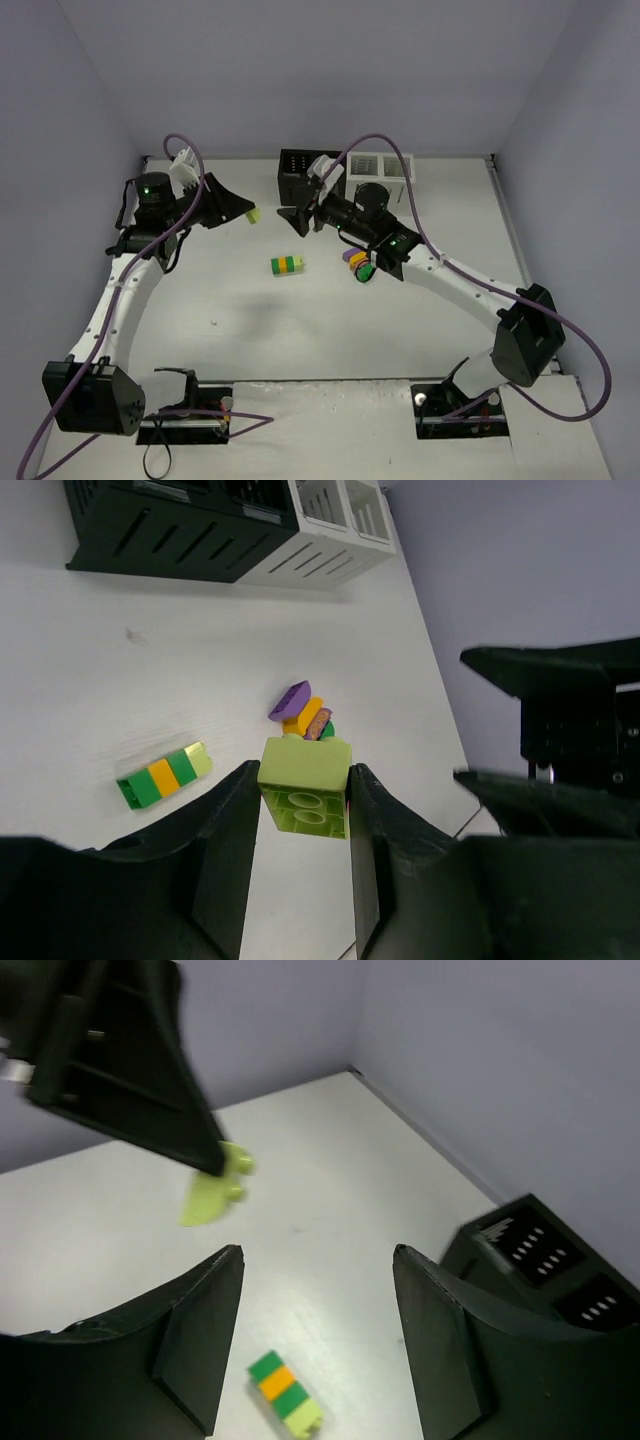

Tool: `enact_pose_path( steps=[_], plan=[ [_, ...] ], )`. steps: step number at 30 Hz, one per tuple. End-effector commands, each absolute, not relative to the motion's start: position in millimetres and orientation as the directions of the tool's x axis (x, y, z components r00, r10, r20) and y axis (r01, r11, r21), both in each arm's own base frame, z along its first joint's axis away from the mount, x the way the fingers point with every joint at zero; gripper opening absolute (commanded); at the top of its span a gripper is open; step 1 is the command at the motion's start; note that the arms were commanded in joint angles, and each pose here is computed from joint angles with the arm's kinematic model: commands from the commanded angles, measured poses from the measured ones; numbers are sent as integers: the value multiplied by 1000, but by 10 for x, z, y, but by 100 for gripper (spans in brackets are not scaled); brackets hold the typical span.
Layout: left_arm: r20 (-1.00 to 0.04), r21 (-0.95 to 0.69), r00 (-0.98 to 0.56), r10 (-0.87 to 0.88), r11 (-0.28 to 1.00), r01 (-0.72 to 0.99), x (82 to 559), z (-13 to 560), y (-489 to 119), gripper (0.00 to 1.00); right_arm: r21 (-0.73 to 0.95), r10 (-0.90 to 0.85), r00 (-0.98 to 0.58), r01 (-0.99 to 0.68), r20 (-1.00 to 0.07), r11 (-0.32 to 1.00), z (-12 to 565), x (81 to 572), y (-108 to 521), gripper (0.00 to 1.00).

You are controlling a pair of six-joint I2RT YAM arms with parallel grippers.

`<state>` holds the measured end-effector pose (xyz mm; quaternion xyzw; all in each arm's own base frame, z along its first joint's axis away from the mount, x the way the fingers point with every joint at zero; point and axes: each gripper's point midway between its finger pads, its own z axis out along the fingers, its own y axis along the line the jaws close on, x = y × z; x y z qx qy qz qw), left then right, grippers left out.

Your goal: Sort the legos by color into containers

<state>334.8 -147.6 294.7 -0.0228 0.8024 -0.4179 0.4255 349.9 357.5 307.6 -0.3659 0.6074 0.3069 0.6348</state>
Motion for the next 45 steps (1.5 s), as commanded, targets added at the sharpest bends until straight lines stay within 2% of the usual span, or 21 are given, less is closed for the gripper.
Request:
enact_pose_path(
  steps=[1, 9, 17, 26, 29, 32, 37, 38, 40, 41, 42, 45],
  plan=[
    [-703, -697, -579, -413, 563, 444, 3341, 3328, -1585, 7, -56, 96, 122, -856, -988, 513, 3444, 3221, 3669, 59],
    [-709, -691, -568, -417, 571, 443, 3349, 3325, -1571, 7, -48, 120, 119, -877, -986, 479, 3500, 2973, 3964, 65],
    [-714, -686, -562, -417, 575, 445, 3342, 3336, -1564, 7, -42, 106, 111, -861, -988, 508, 3500, 3125, 4167, 65],
    [-712, -688, -563, -419, 578, 440, 3349, 3329, -1559, 7, -38, 97, 105, -849, -990, 527, 3486, 3290, 4318, 60],
    [-714, -686, -561, -419, 582, 438, 3351, 3326, -1553, 7, -33, 93, 97, -845, -991, 533, 3483, 3330, 4346, 55],
    [-716, -683, -560, -417, 583, 439, 3347, 3327, -1552, 8, -33, 94, 98, -845, -991, 533, 3485, 3333, 4359, 43],
    [-717, -682, -558, -418, 585, 439, 3351, 3326, -1549, 8, -24, 77, 78, -844, -994, 536, 3440, 3360, 4373, 13],
    [-717, -682, -556, -419, 587, 437, 3351, 3327, -1545, 8, -21, 74, 71, -845, -995, 534, 3429, 3352, 4378, 4],
    [-718, -681, -557, -417, 588, 436, 3350, 3321, -1544, 8, -19, 67, 65, -844, -996, 536, 3406, 3355, 4369, 0],
    [-719, -680, -556, -418, 589, 437, 3348, 3329, -1542, 10, -20, 60, 62, -843, -996, 538, 3383, 3356, 4361, 0],
    [-720, -679, -553, -419, 593, 433, 3351, 3327, -1535, 21, -26, 51, 64, -838, -997, 545, 3361, 3364, 4345, 0],
    [-720, -677, -551, -422, 603, 422, 3360, 3314, -1517, 41, -36, 26, 64, -810, -998, 585, 3294, 3426, 4232, 0]
  ],
)
